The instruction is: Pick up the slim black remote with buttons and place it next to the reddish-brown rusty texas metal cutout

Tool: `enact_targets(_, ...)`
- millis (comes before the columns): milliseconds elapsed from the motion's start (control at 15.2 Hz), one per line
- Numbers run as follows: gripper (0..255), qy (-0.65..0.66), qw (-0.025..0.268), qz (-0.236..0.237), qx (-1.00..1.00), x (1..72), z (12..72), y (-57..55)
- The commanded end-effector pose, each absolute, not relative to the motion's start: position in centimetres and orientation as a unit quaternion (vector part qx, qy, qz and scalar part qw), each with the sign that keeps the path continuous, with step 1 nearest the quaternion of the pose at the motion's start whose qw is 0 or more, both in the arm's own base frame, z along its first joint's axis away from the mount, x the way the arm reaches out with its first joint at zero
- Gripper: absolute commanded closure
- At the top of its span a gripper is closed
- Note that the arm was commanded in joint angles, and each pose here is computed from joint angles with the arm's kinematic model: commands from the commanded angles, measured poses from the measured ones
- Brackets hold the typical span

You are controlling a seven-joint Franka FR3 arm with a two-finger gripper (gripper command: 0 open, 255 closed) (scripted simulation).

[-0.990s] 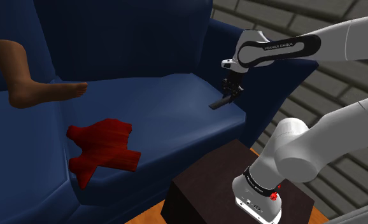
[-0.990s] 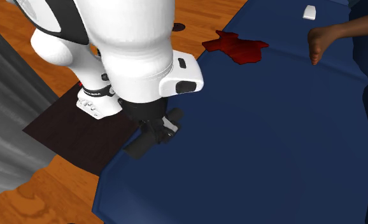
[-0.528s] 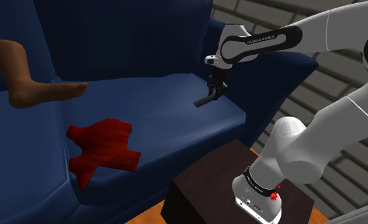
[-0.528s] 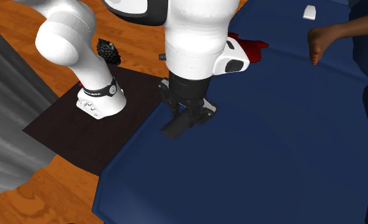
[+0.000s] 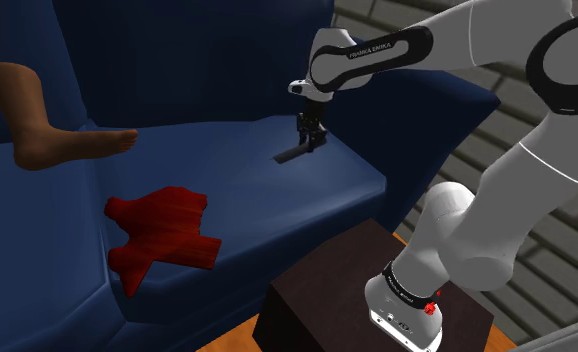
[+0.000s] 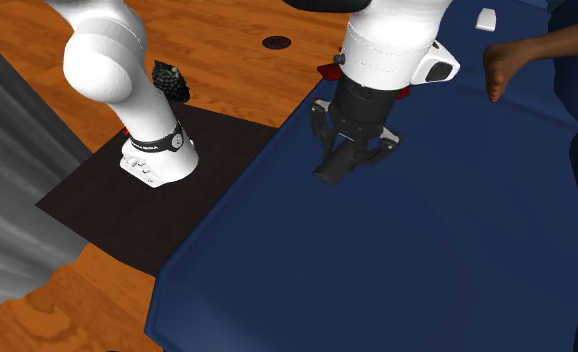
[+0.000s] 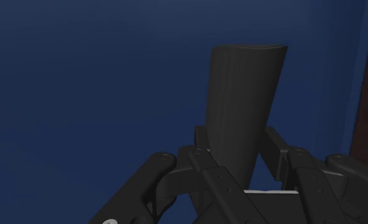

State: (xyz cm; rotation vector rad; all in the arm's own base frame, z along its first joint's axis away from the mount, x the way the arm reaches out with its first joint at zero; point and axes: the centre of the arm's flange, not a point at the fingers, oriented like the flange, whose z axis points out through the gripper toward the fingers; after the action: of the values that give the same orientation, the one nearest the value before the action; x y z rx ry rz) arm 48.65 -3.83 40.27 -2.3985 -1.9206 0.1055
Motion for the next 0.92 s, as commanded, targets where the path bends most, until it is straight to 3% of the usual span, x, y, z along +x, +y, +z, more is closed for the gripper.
enact_targets(0,255,-0.624,0.034,0.034,-0.78,50.8,40.1,-1.8)
enact_targets(858,255,-0.624,0.034,0.034,-0.78,61.7,40.2,11.4)
